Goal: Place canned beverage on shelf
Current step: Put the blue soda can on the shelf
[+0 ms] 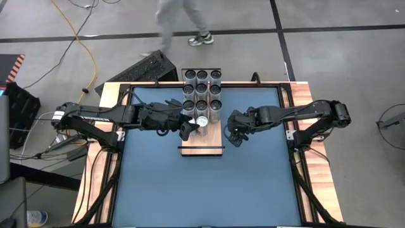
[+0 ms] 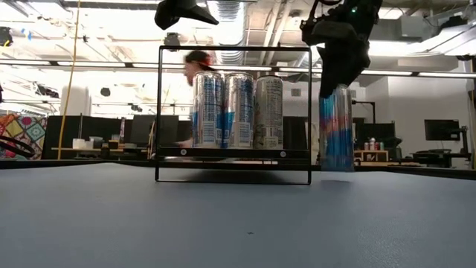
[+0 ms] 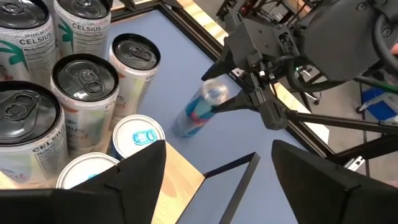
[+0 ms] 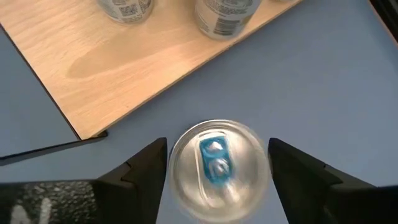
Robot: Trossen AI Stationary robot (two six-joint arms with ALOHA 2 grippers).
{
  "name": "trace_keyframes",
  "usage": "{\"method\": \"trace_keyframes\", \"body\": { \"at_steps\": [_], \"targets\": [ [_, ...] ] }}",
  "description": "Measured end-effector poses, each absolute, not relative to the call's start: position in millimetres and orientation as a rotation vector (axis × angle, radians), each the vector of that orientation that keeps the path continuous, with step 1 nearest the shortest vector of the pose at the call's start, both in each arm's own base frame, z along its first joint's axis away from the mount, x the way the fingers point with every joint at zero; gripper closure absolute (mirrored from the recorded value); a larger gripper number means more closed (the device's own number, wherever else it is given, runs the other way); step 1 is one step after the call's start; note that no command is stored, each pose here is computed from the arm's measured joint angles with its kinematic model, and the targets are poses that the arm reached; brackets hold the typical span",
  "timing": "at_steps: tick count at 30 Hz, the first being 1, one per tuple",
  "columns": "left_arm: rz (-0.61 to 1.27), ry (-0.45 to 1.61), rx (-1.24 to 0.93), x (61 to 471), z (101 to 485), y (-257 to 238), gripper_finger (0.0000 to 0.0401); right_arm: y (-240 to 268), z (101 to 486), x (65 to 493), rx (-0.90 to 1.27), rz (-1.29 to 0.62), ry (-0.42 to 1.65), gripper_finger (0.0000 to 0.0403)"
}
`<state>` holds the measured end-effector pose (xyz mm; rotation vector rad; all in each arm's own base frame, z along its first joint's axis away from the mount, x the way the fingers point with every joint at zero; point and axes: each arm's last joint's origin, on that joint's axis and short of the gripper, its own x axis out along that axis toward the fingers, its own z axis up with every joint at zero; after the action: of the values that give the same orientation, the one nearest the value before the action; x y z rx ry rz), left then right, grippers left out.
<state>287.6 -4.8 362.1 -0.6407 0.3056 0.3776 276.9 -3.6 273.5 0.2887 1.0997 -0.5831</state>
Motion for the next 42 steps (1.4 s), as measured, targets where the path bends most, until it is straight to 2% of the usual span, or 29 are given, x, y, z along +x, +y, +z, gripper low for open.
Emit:
{"method": "trace_keyframes", "body": {
  "at_steps": [10,20,27,31,36,42],
  "targets": [
    [0.379,0.306,-0.634,288,362,-5,0.0121,-4,275,279,0.258,-0.555,1.084,0.0102],
    [0.336,0.321,-0.647,288,362,-6,0.0122,-3,301,270,0.284,-0.512,0.925,0.0098],
    [0.257,0.295,-0.643,290,367,-8,0.0122,22,341,233,0.106,-0.258,0.802,0.0098],
    [0.192,0.254,-0.623,292,372,-9,0.0122,33,351,196,0.031,-0.214,0.842,0.0098],
    [0.174,0.203,-0.604,294,377,-9,0.0122,41,346,178,-0.009,-0.185,0.833,0.0098],
    [0.196,0.188,-0.602,294,378,-8,0.0122,45,311,186,-0.065,-0.179,0.852,0.0098]
  ]
}}
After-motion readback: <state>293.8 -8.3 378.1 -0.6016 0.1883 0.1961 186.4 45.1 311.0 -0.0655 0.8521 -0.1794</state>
